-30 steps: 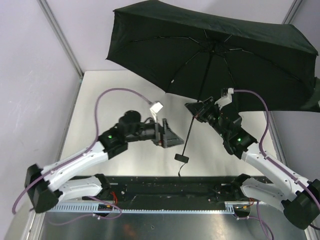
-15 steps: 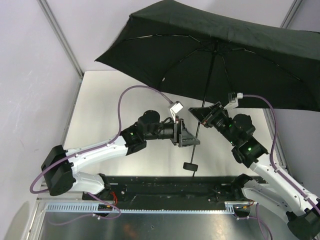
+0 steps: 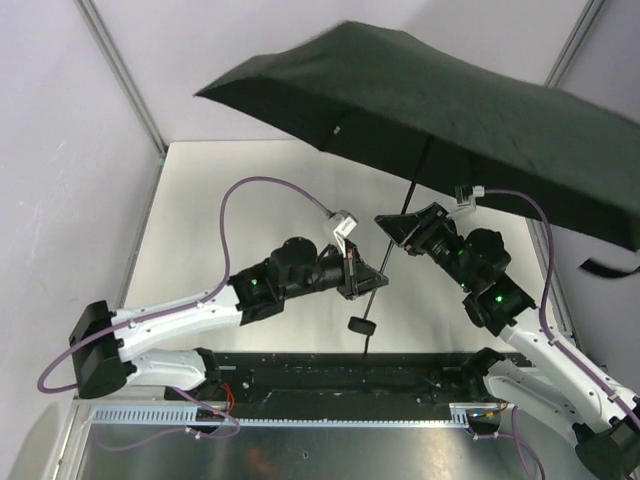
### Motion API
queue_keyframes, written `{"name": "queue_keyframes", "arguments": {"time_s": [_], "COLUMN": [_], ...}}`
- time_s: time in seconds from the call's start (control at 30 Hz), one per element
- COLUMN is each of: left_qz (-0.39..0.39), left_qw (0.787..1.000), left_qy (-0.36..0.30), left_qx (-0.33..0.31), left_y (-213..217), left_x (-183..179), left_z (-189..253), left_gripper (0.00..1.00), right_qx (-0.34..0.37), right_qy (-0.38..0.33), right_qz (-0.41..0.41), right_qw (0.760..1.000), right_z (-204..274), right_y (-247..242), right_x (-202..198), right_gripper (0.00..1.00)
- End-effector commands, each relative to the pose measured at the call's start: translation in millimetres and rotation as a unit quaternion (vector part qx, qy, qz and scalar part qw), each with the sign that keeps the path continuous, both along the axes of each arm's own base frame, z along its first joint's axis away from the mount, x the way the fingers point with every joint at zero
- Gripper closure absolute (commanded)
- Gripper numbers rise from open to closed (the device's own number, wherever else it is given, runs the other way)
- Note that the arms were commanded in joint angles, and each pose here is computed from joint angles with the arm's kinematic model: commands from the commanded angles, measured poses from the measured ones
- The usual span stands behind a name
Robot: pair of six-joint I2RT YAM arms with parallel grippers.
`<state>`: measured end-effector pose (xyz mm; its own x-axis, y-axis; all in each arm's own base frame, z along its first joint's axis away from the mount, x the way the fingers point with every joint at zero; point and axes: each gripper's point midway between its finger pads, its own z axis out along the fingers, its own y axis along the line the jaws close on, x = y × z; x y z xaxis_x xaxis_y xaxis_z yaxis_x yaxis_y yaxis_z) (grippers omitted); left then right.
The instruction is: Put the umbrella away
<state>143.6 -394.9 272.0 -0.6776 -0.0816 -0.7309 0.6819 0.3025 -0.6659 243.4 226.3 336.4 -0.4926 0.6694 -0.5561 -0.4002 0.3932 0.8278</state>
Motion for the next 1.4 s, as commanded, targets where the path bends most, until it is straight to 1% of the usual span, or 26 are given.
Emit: {"name": "queue_keyframes", "arguments": {"time_s": [0.0,0.07,0.17,0.23,0.3,0.37,0.4,0.43,0.47,0.5,0.53,0.6,0.63,0.67,0.7,0.77,0.9,1.03,1.07,1.1,1.13,1.17,1.23,1.27,1.3,1.37], "left_qz": [0.164,0.21,0.266,0.295,0.311,0.319,0.32,0.319,0.313,0.3,0.283,0.241,0.209,0.181,0.16,0.124,0.058,0.022,0.016,0.014,0.014,0.022,0.041,0.048,0.062,0.08], "left_qw": [0.975,0.961,0.94,0.927,0.92,0.918,0.918,0.92,0.923,0.928,0.935,0.951,0.963,0.973,0.98,0.989,0.996,0.998,0.998,0.997,0.997,0.996,0.994,0.993,0.992,0.99], "left_qy": [-0.14,-0.16,-0.183,-0.193,-0.197,-0.192,-0.188,-0.184,-0.18,-0.178,-0.176,-0.162,-0.143,-0.121,-0.098,-0.065,-0.063,-0.061,-0.064,-0.069,-0.076,-0.083,-0.092,-0.096,-0.099,-0.101], "left_qx": [0.056,0.081,0.112,0.127,0.133,0.135,0.135,0.133,0.131,0.127,0.122,0.106,0.092,0.08,0.069,0.05,0.017,0.018,0.02,0.021,0.024,0.027,0.035,0.038,0.043,0.053], "left_y": [33,43,53,57,58,60,60,60,58,56,54,48,43,41,40,39,27,17,15,13,13,14,18,19,22,24], "left_x": [34,35,37,37,36,34,33,32,30,27,22,17,11,9,7,6,-5,-11,-12,-11,-9,-6,1,3,7,12], "left_z": [19,20,20,20,21,19,17,16,16,15,15,15,13,9,6,-1,-3,-8,-9,-9,-8,-7,-7,-7,-7,-8], "left_gripper": [1.0,1.0,1.0,1.0,1.0,1.0,1.0,1.0,1.0,0.98,0.88,0.51,0.36,0.26,0.21,0.16,0.12,0.09,0.11,0.16,0.25,0.38,0.67,0.8,0.9,0.98], "right_qx": [-0.025,-0.056,-0.079,-0.085,-0.084,-0.08,-0.079,-0.077,-0.077,-0.077,-0.074,-0.054,-0.037,-0.015,0.003,0.029,0.077,0.104,0.105,0.106,0.105,0.104,0.097,0.092,0.086,0.072], "right_qy": [-0.019,-0.009,-0.006,-0.003,-0.004,-0.008,-0.013,-0.024,-0.04,-0.06,-0.082,-0.114,-0.123,-0.131,-0.14,-0.151,-0.165,-0.181,-0.185,-0.188,-0.19,-0.19,-0.174,-0.161,-0.148,-0.128], "right_qz": [-0.034,-0.051,-0.074,-0.084,-0.097,-0.099,-0.097,-0.09,-0.077,-0.061,-0.04,0.001,0.021,0.04,0.059,0.088,0.124,0.146,0.151,0.157,0.161,0.163,0.145,0.127,0.107,0.072], "right_qw": [0.999,0.997,0.994,0.993,0.992,0.992,0.992,0.993,0.993,0.993,0.993,0.992,0.992,0.99,0.988,0.984,0.976,0.967,0.966,0.964,0.963,0.963,0.969,0.974,0.979,0.987], "right_z": [17,12,14,13,14,15,17,21,26,32,38,51,55,60,66,74,82,89,91,91,92,91,87,83,78,73], "right_y": [-8,-9,-7,-4,-3,1,3,6,11,16,21,27,27,27,28,30,34,33,33,34,35,34,32,29,27,21], "right_x": [13,24,38,45,50,54,56,55,54,51,48,41,38,33,28,18,3,-8,-11,-13,-15,-16,-10,-4,3,15], "right_gripper": [0.51,0.44,0.4,0.4,0.43,0.56,0.68,0.84,0.92,0.96,0.98,1.0,1.0,1.0,1.0,1.0,1.0,1.0,1.0,1.0,1.0,1.0,1.0,0.97,0.89,0.72]}}
